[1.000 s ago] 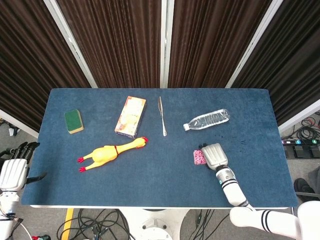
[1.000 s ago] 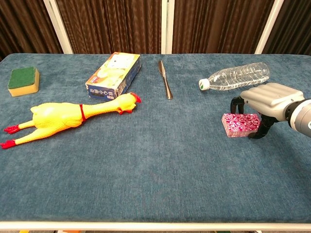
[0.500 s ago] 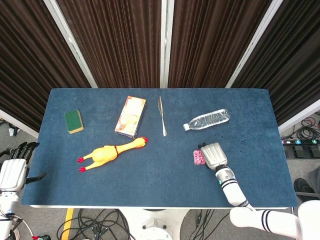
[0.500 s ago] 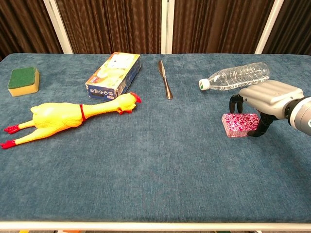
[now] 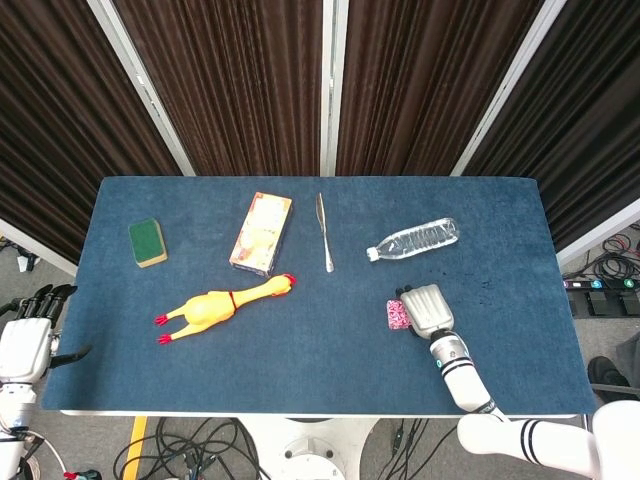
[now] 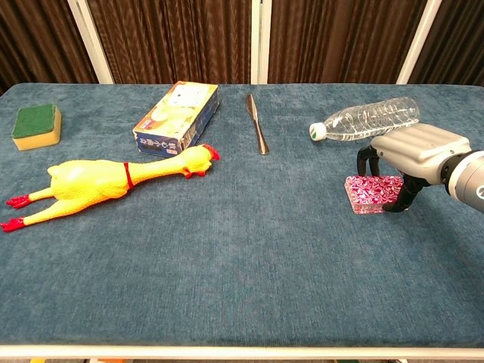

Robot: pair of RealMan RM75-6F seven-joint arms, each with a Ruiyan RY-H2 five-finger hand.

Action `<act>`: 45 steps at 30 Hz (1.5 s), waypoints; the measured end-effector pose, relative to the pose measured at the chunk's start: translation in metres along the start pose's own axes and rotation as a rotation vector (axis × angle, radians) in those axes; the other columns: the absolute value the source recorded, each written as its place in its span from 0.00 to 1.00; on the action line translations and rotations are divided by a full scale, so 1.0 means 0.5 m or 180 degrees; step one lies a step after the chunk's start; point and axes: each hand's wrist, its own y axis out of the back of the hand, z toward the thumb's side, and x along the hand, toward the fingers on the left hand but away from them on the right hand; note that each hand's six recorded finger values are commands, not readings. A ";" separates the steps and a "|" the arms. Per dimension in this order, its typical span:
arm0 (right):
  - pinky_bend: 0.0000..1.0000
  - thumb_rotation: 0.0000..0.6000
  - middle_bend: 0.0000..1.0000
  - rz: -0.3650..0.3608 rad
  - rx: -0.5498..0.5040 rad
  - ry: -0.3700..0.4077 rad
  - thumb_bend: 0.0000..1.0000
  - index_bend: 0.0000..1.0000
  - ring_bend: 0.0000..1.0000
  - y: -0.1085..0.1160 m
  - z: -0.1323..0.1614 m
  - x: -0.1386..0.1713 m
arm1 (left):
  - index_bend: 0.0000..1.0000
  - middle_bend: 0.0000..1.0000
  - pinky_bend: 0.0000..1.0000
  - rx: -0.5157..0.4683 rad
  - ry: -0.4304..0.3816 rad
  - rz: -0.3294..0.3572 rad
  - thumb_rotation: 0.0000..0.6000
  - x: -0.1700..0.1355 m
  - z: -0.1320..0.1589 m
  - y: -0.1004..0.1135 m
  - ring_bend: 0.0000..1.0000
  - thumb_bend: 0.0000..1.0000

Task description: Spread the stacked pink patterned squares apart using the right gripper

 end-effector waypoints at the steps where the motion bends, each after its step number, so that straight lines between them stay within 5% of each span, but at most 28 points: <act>1: 0.90 1.00 0.40 0.0001 0.0000 0.0000 0.14 0.39 0.74 0.000 0.000 0.000 | 0.14 0.14 0.18 0.0002 -0.0002 -0.0001 1.00 0.000 0.000 0.000 0.08 0.03; 32: 0.90 1.00 0.43 -0.0174 -0.0082 0.0085 0.15 0.43 0.76 0.034 0.003 0.010 | 0.14 0.14 0.18 -0.0012 0.0003 -0.0022 1.00 -0.001 -0.001 -0.004 0.08 0.03; 45: 0.90 1.00 0.44 -0.0270 -0.0030 0.0371 0.15 0.44 0.76 0.065 0.098 0.010 | 0.14 0.14 0.18 -0.0010 0.0015 -0.0013 1.00 -0.002 -0.005 -0.001 0.08 0.03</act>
